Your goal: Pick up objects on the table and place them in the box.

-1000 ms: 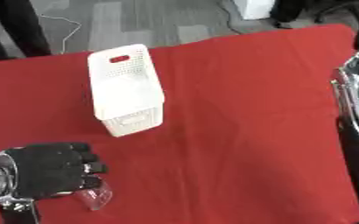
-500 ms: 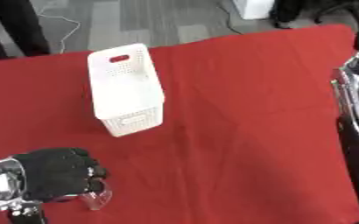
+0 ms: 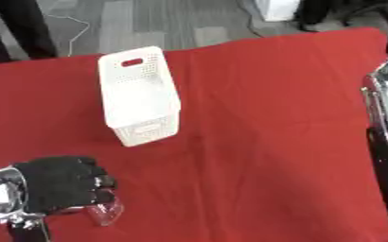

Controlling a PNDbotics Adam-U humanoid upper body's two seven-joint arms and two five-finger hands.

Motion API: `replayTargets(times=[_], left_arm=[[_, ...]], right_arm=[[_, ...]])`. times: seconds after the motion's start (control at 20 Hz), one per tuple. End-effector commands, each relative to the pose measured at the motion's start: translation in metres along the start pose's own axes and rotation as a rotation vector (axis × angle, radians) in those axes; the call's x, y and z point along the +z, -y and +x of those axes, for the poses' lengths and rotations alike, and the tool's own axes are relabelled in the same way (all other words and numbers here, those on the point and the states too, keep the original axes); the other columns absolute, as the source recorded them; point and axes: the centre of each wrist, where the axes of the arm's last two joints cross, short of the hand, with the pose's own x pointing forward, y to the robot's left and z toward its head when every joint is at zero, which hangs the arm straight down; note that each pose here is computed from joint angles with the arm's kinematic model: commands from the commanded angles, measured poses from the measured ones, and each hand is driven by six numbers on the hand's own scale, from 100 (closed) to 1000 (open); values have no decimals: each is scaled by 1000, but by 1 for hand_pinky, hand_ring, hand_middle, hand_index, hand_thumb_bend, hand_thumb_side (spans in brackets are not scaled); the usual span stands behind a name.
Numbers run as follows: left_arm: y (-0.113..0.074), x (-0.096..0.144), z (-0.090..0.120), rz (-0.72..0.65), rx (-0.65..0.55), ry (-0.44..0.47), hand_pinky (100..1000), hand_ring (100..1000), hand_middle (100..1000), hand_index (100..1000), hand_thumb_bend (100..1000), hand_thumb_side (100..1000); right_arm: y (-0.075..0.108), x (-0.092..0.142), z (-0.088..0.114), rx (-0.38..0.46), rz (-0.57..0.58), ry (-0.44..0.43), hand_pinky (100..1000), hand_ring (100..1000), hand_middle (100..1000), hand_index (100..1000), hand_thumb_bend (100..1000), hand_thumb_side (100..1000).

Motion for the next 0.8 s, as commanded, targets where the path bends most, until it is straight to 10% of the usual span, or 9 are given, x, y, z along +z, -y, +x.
replayTargets(times=[0.05,0.8], left_arm=[[-1,10,-7,-157,-117,40,836,860,859,877,519,367],[25,-24,-6,-146,-26,69,825,848,856,876,497,385]], right_arm=[[0,-8,2,-4,-1,34,350,336,334,485,100,1000],[-4,-10,2,-18,-13,39,351,337,334,485,100,1000]])
